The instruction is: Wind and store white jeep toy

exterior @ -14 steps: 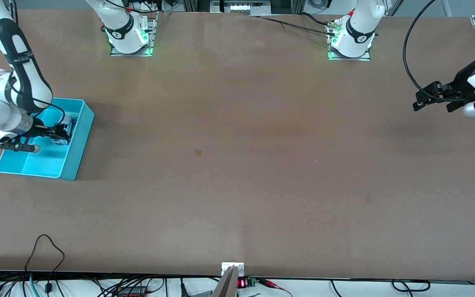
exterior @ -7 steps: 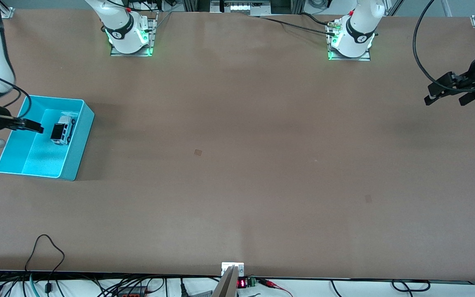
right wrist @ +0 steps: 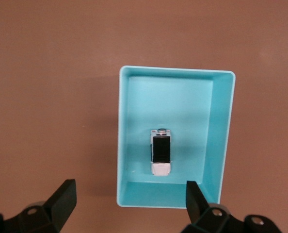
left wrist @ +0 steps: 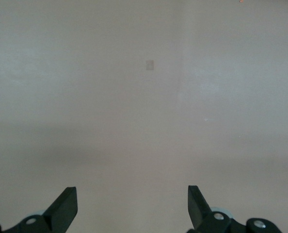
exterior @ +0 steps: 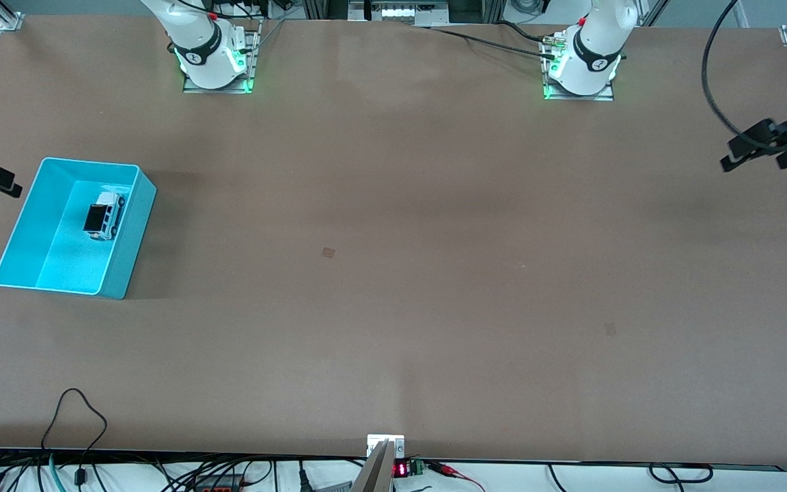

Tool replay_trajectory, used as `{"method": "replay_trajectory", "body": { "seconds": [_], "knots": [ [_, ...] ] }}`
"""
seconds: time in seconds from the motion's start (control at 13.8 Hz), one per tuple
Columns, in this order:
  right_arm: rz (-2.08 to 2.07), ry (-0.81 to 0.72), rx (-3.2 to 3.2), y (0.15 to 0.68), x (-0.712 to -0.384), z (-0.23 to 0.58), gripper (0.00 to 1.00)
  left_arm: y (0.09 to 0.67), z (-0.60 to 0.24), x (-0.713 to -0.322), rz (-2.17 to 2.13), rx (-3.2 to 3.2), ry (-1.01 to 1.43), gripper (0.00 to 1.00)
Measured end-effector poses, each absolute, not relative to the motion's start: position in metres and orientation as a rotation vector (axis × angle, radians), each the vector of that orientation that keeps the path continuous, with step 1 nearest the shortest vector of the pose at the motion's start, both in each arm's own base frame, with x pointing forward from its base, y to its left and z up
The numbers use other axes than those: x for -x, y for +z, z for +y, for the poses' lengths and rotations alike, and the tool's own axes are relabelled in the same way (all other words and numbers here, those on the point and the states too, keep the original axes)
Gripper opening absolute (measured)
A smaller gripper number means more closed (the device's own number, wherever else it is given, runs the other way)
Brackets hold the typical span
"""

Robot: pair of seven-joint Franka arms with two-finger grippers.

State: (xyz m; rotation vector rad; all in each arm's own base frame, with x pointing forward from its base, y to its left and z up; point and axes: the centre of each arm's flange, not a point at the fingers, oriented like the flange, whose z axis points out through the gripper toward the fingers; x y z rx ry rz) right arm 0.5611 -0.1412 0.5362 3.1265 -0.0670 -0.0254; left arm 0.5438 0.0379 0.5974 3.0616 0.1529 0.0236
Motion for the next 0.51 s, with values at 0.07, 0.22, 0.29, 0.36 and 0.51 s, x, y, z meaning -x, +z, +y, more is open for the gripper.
{"method": "replay_trajectory", "body": {
  "seconds": [0.07,0.22,0.29,0.36,0.51],
  "knots": [
    [-0.040,-0.027,-3.133,0.538,-0.564,-0.130,1.00,0.592,0.034,-0.551,0.143,-3.063,0.045,1.00],
    [0.041,-0.042,-3.135,0.541,-0.570,-0.100,1.00,0.588,0.025,-0.556,0.118,-3.064,0.052,1.00],
    [0.078,-0.052,-3.135,0.544,-0.571,-0.086,1.00,0.589,0.020,-0.556,0.104,-3.065,0.054,1.00],
    [0.104,-0.068,-3.135,0.548,-0.572,-0.076,1.00,0.590,0.014,-0.556,0.088,-3.065,0.057,1.00],
    [0.121,-0.095,-3.133,0.560,-0.570,-0.068,1.00,0.593,0.003,-0.555,0.060,-3.066,0.064,1.00]
  ]
}}
